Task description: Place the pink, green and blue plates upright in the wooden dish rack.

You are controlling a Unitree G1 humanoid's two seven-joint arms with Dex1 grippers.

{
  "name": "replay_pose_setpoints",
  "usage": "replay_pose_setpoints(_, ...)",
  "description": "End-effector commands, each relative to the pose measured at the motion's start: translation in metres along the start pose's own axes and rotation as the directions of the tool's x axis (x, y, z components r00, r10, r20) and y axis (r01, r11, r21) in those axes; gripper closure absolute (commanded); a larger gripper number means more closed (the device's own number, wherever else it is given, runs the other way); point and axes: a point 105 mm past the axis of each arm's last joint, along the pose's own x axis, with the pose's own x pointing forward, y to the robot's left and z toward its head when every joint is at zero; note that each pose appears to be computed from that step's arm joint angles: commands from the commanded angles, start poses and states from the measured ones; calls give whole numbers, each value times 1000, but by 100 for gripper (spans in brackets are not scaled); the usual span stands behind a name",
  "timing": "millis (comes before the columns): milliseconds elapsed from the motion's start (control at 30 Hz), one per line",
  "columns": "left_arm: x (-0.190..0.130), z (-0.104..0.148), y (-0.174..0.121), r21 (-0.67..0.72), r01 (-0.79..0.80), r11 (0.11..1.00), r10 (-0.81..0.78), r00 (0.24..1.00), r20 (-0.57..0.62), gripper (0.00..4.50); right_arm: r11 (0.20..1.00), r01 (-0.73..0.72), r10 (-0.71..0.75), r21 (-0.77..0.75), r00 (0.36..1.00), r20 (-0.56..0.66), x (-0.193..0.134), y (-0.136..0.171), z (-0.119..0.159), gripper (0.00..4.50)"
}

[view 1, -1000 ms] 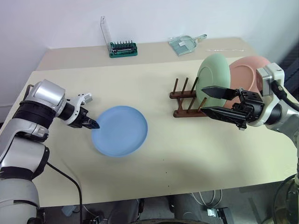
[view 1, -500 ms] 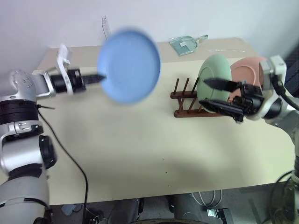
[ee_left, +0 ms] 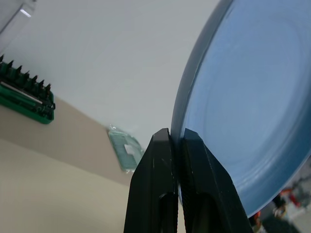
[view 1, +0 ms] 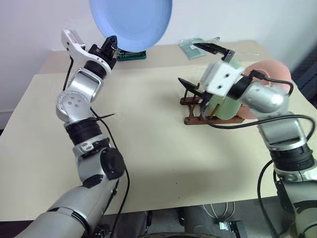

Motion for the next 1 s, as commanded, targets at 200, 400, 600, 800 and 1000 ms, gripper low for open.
replay_pose_setpoints(200,-6,-24,-27,-77,60,995,-60,998,-3,448,893,230,-240,-386,971,24,14,-16,-1,0)
replay_pose_setpoints(400,-9,-41,-42,-113,112,987,-117,992,-37,448,874,255,-248,-414,966,72,33,-4,5,0)
replay_pose_setpoints(600,-7,-55,-52,-38,102,994,-105,990,-94,448,867,255,-248,-427,966,73,38,-4,4,0)
replay_pose_setpoints(800,-10,-68,-61,-18,128,992,-130,983,-128,448,872,257,-244,-416,966,85,43,0,9,0)
replay_pose_setpoints(1000,-14,-76,-54,51,134,990,-123,976,-180,450,913,255,-244,-319,967,75,41,-3,8,233)
